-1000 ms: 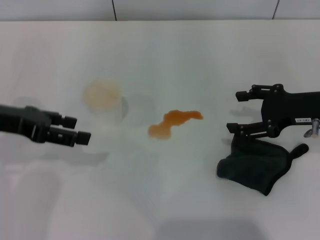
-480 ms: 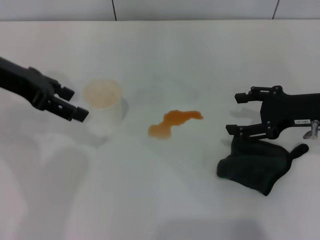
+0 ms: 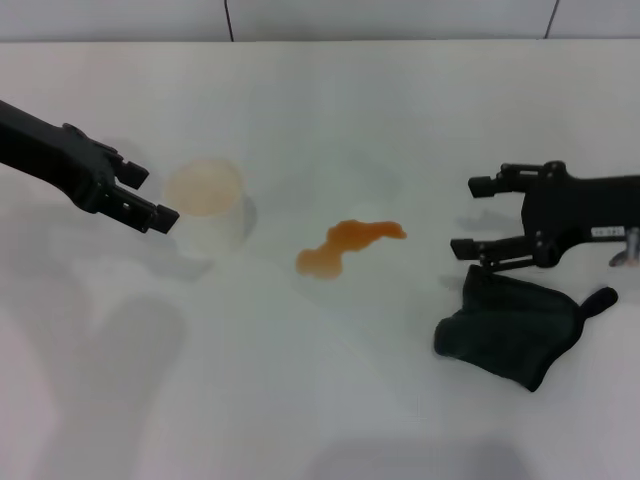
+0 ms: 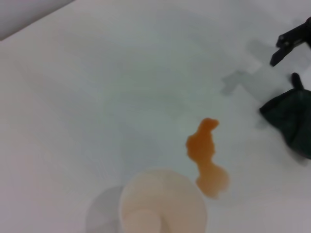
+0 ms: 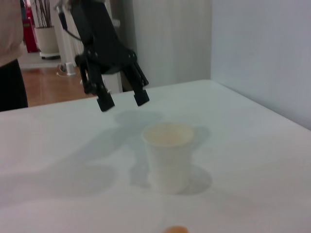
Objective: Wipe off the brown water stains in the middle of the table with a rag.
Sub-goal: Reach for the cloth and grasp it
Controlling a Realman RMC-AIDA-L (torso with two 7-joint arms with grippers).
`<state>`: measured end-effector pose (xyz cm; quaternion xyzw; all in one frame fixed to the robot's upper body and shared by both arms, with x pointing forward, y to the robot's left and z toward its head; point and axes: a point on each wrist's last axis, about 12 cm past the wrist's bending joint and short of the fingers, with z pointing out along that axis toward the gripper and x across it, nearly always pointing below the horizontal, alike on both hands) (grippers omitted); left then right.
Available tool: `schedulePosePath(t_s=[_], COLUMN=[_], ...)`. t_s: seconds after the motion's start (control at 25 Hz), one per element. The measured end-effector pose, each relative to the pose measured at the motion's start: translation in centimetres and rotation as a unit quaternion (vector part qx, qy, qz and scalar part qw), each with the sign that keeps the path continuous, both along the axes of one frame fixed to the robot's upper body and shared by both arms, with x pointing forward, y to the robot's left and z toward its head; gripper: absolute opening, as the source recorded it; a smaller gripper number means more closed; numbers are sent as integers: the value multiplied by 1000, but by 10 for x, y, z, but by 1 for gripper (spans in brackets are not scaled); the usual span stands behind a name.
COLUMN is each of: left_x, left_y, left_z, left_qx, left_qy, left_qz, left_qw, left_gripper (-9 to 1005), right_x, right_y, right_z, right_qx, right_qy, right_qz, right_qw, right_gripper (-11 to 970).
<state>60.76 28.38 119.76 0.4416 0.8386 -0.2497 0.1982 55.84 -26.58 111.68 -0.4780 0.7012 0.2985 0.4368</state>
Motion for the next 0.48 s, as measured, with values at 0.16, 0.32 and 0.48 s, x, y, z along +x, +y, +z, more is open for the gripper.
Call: schedulePosePath(t_s=[0.16, 0.32, 0.48], left_x=[3, 7, 11], left_y=[0, -2, -4], left_z=[1, 2, 3], left_qx=[7, 13, 22], left_qy=[-9, -17, -28], left_qz=[3, 4, 7], left_qw=[1000, 1000, 999], left_gripper=[861, 861, 861], right_x=[4, 5, 9], right_y=[-3, -1, 8], right_z=[32, 55, 72], right_qx=[-70, -140, -194], right_qy=[29, 39, 64], right_qz=[-3, -22, -52], right_qw=[997, 989, 978], right_gripper=[856, 856, 856])
